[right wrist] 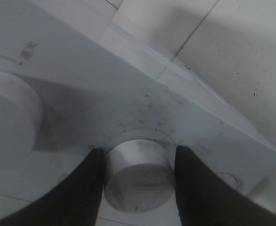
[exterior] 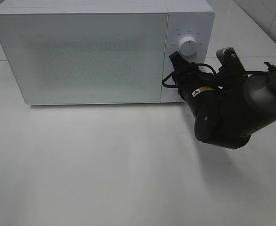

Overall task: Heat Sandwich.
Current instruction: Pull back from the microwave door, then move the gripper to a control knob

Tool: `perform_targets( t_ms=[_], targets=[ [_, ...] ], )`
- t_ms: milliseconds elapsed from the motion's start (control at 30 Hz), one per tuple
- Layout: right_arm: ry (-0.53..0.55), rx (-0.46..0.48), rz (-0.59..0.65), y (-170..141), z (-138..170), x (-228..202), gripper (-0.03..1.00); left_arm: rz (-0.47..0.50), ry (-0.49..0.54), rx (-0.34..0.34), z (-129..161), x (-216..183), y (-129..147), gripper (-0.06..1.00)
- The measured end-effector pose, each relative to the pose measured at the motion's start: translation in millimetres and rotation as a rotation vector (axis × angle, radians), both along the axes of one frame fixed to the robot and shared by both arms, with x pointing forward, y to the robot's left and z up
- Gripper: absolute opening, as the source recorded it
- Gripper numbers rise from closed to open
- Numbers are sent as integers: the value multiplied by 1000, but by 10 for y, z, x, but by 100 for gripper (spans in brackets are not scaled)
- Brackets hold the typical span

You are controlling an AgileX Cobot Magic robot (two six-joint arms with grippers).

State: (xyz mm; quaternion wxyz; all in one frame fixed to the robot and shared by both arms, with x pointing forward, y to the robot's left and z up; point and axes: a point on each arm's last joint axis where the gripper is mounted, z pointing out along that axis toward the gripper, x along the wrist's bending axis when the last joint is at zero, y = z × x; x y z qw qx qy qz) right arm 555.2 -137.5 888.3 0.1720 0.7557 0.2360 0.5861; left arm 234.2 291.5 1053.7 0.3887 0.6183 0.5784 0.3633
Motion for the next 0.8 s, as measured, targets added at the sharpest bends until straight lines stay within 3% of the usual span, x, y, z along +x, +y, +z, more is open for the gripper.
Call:
perform_targets(
  t_ms=[100, 133, 533, 600, 667, 800],
  targets=[
    [0, 76, -21, -1, -2, 0, 43, 0, 0, 0, 0, 0, 0, 99],
    [2, 154, -41, -2, -4, -2, 43, 0, 0, 0, 0, 0, 0, 99],
    [3, 470, -126, -7, -8, -4, 44, 0, 0, 0, 0, 0, 0, 99],
    [4, 556, -149, -7, -8, -4, 44, 0, 0, 0, 0, 0, 0, 99],
    [4, 580, -156, -8, -8, -4, 44, 0, 0, 0, 0, 0, 0, 99],
    [9, 726, -195, -12, -14, -10, 44, 0, 0, 0, 0, 0, 0, 99]
  ],
)
